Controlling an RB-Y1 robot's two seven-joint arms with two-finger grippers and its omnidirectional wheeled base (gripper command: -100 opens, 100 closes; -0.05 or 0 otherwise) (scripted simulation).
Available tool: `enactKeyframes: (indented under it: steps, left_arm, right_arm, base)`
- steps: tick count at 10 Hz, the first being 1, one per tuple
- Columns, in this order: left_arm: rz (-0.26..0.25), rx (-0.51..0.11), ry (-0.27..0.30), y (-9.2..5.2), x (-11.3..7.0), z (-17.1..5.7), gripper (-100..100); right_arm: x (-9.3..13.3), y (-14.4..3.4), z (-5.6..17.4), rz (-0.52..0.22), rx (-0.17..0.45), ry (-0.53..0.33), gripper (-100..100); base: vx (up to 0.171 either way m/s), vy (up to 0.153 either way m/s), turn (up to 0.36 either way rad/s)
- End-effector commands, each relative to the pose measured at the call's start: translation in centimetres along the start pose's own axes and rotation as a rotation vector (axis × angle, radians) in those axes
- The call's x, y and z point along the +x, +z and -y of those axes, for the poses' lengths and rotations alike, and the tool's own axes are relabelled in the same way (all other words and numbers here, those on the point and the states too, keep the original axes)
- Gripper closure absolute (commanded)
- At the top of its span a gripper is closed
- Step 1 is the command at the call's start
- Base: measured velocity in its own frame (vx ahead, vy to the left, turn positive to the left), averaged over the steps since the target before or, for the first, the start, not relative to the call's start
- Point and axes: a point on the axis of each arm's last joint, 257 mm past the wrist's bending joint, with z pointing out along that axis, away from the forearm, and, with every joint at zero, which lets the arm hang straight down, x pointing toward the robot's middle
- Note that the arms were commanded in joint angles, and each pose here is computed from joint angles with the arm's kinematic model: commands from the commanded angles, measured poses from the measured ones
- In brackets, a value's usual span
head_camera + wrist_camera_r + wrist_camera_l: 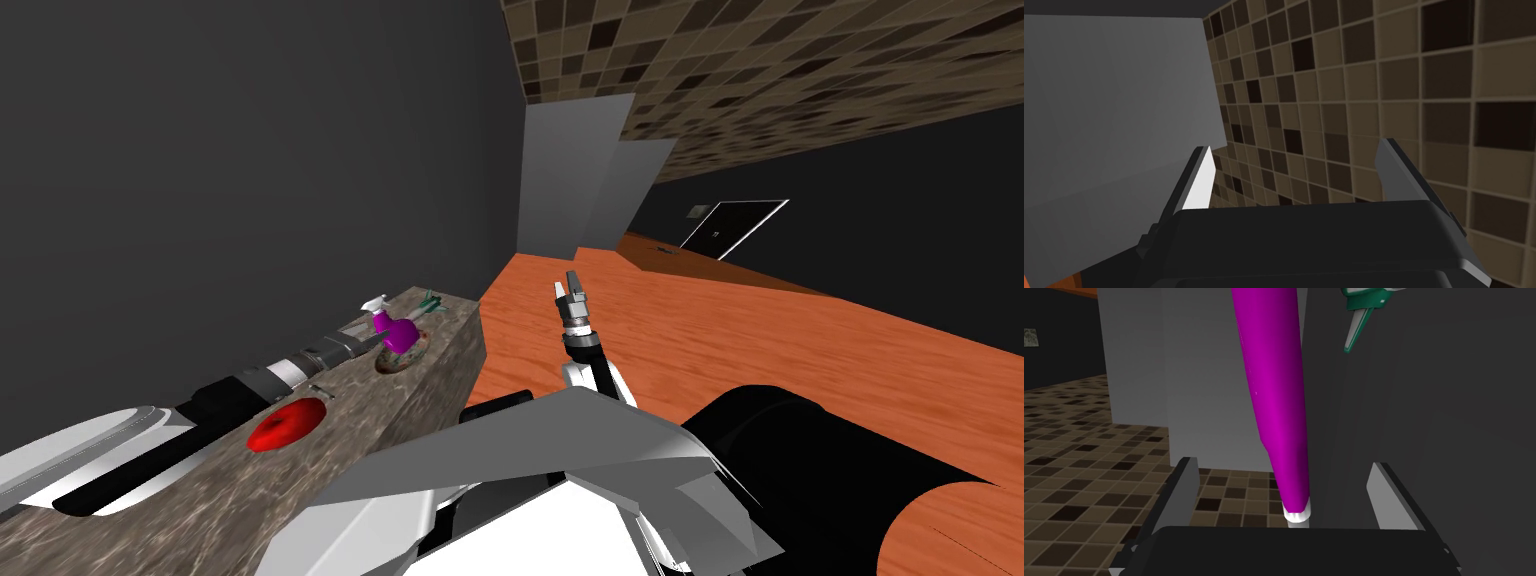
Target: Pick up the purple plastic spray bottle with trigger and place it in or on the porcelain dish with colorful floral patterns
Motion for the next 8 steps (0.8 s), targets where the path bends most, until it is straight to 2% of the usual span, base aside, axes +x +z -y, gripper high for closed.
enactKeyframes:
  steps: [1,2,3,4,8]
  left_arm:
    - [0.000,0.000,0.000,0.0,0.0,0.0,-100]
    - [0.000,0.000,0.000,0.0,0.0,0.0,-100]
    - [0.000,0.000,0.000,0.0,0.0,0.0,0]
    - [0.001,0.010,0.001,-0.1,-1.6,0.0,-100]
    - [0.001,0.035,0.002,0.0,-4.7,0.3,-100]
  right_arm:
    - [0.0,0.0,0.0,0.000,0.000,0.000,0]
    - [0.0,0.0,0.0,0.000,0.000,0.000,0]
    - [0.0,0.0,0.0,0.000,0.000,0.000,0]
    - [0.0,0.0,0.0,0.000,0.000,0.000,0]
    - [0.0,0.0,0.0,0.000,0.000,0.000,0]
  base:
    - [0.000,0.000,0.000]
    - [0.000,0.000,0.000]
    - [0.000,0.000,0.000]
    - [0.006,-0.005,0.091]
    - [0.010,-0.008,0.061]
